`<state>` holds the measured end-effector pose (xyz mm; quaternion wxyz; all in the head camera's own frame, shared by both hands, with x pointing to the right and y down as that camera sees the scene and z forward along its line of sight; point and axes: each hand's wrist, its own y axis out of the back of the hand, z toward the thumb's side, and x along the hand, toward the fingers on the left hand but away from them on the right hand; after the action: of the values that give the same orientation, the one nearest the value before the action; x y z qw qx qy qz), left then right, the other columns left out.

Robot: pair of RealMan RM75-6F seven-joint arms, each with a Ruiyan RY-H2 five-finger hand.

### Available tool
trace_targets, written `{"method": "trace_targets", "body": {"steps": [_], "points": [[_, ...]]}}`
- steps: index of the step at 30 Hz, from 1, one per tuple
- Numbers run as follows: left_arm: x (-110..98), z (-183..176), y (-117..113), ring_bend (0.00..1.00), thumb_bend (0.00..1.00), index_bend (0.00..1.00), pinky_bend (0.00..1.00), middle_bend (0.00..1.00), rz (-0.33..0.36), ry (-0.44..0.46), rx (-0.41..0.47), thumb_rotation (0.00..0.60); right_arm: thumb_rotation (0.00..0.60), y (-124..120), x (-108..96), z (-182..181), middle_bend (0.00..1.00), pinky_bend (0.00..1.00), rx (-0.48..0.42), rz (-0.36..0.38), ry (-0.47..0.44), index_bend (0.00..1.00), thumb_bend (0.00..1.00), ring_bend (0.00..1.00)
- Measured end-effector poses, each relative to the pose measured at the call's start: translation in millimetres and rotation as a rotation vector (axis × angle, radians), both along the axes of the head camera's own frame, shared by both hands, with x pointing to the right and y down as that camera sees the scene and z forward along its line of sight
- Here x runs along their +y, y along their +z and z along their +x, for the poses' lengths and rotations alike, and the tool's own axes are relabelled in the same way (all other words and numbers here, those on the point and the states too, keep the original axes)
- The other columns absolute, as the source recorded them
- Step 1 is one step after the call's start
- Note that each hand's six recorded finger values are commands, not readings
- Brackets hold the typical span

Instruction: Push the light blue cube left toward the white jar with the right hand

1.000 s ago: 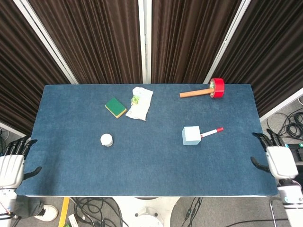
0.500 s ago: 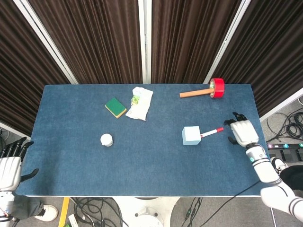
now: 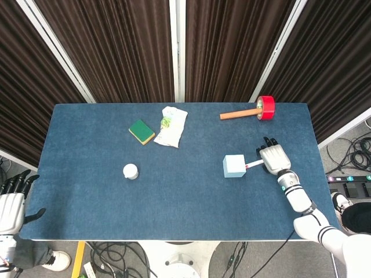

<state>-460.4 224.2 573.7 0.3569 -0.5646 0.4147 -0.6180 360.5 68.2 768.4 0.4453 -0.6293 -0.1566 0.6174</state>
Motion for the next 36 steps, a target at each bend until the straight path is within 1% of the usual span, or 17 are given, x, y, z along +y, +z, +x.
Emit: {"method": "trace_targets", "body": {"steps": [4,12,18,22,32,36], "points": [[0,-1,0,0.16,0.09,0.26,0.16,0.22,0.0,-0.001,0.0,0.6,0.6,5,3,-2,0.4,0.15,-0.003,-0.003,-0.002,0.44,0.2,0.07],[0,-2,1,0.16,0.09,0.26,0.16,0.22,0.001,-0.004,0.001,0.6,0.6,11,1,0,0.45,0.17,-0.007,-0.004,0.011,0.46,0.22,0.1],[1,-2,2,0.16,0.09,0.26,0.16,0.22,-0.002,-0.003,0.001,0.6,0.6,15,2,-2,0.45,0.17,-0.001,-0.013,0.004,0.47,0.23,0.11],[1,-4,1,0.16,0.09,0.26,0.16,0.22,-0.001,-0.007,0.001,0.6,0.6,16,3,-4,0.46,0.17,-0.001,-0.018,0.003,0.47,0.3,0.11],[2,-4,3,0.16,0.09,0.26,0.16,0.22,0.0,-0.008,0.004,0.6,0.6,16,0,-4,0.52,0.19,0.0,-0.018,0.0,0.53,0.38,0.15],[2,-4,2,0.16,0.09,0.26,0.16,0.22,0.0,-0.006,0.004,0.6,0.6,12,-2,-2,0.52,0.19,-0.003,-0.011,0.001,0.56,0.44,0.15]]}}
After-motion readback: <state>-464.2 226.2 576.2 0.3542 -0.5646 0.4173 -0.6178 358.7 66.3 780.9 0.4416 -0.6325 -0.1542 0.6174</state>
